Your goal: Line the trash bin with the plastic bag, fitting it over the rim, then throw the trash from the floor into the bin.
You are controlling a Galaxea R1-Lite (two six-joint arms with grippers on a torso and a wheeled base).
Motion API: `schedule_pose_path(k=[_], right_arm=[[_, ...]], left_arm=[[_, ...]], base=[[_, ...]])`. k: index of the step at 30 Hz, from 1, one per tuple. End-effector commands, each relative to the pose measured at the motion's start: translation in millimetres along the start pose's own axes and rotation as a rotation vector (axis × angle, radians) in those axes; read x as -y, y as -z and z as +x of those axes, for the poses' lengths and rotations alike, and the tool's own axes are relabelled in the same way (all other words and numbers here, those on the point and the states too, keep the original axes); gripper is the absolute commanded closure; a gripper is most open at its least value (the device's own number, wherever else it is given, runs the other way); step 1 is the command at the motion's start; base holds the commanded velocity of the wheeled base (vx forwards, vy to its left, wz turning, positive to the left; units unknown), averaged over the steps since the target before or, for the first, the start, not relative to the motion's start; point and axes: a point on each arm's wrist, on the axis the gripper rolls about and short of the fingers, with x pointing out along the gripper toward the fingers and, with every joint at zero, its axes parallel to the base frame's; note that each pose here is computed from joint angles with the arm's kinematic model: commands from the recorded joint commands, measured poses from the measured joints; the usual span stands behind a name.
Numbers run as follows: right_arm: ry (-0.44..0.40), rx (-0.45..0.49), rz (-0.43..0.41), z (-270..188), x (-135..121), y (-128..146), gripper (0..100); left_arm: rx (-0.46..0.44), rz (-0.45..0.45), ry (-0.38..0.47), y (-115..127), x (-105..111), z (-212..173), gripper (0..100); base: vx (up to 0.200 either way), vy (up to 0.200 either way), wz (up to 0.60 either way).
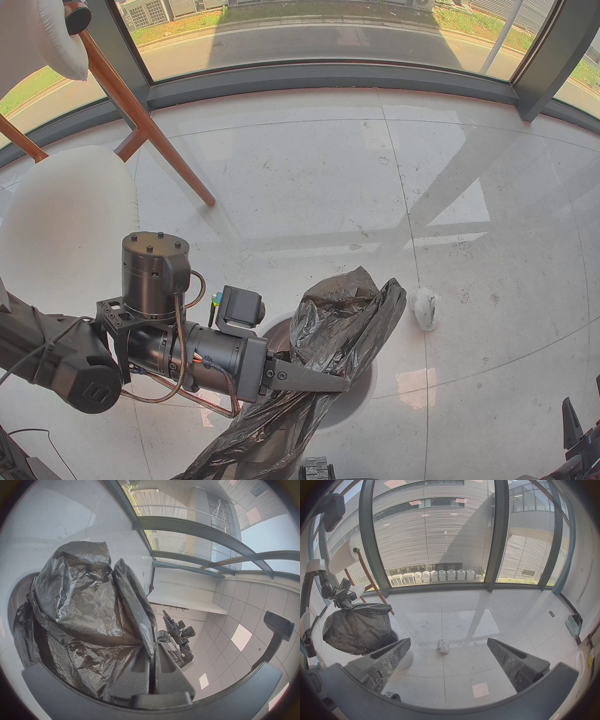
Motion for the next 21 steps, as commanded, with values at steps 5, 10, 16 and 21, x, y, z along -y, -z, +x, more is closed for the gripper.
schedule_pose_path(k=[5,10,16,21], right_arm=[[0.002,-0.005,-0.003,0.3,0.2,5.3,0],[0.008,-0.001,0.003,0.3,0.2,4.8,0],[0.017,0.003,-0.001,0.3,0.3,4.5,0],[-0.005,-0.002,-0.027,0.3,0.0,5.0,0]], left_arm=[[0.028,0.019,-0.013,11.1,-5.4,-2.0,100],[0.056,0.037,-0.024,9.4,-4.9,-0.5,100],[0.158,0.042,-0.063,3.3,0.4,1.2,100],[0.23,-0.02,-0.085,3.9,7.1,12.4,100]], base=[[0.0,0.0,0.0],[0.0,0.0,0.0],[0.0,0.0,0.0],[0.0,0.0,0.0]])
